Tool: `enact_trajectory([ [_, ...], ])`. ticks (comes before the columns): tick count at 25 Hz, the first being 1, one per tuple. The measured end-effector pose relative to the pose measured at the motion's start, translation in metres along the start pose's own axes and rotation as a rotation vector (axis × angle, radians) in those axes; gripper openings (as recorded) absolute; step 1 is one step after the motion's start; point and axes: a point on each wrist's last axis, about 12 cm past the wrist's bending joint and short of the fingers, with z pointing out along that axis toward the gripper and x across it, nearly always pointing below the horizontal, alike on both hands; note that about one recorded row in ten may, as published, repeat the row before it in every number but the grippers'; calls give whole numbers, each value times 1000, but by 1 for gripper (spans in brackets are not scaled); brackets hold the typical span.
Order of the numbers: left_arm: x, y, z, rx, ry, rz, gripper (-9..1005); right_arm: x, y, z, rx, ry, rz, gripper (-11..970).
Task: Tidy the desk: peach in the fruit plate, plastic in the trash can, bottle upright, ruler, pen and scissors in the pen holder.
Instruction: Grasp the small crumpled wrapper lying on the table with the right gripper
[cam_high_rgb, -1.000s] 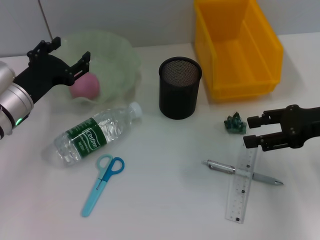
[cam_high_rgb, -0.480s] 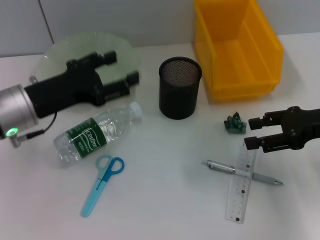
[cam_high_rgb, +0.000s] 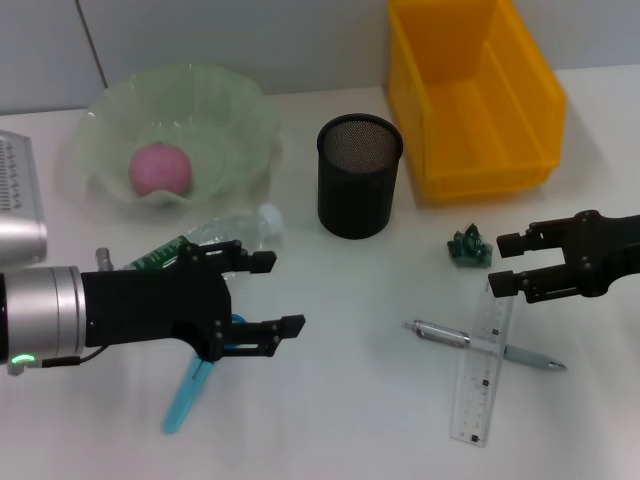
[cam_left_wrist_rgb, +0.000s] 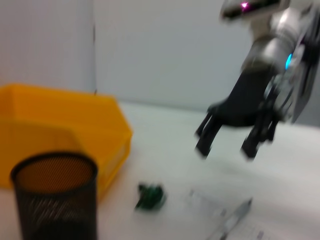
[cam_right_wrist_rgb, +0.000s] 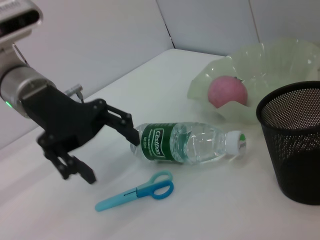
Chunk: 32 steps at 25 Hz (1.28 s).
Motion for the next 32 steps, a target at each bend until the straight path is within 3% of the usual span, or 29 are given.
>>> enact_trajectory([
  [11, 3, 0, -2, -3, 10, -11, 801, -4, 1, -2, -2, -7, 17, 741],
  [14, 3, 0, -2, -1, 10, -11, 801, -27, -1, -7, 31, -10, 64, 740],
  [15, 3, -1, -3, 3, 9, -11, 801, -45, -1, -8, 68, 16, 95, 740],
  [16, 3, -1, -3, 3, 9, -11, 801, -45, -1, -8, 68, 16, 95, 740],
  [20, 2, -1, -2, 5, 10, -8, 801, -89, -1, 2, 146, 195, 129, 740],
  [25, 1, -1, -2, 6, 9, -5, 801, -119, -4, 20, 230, 380, 118, 741],
  [32, 1, -1, -2, 6, 8, -3, 800, -135, -1, 52, 302, 550, 35, 740],
])
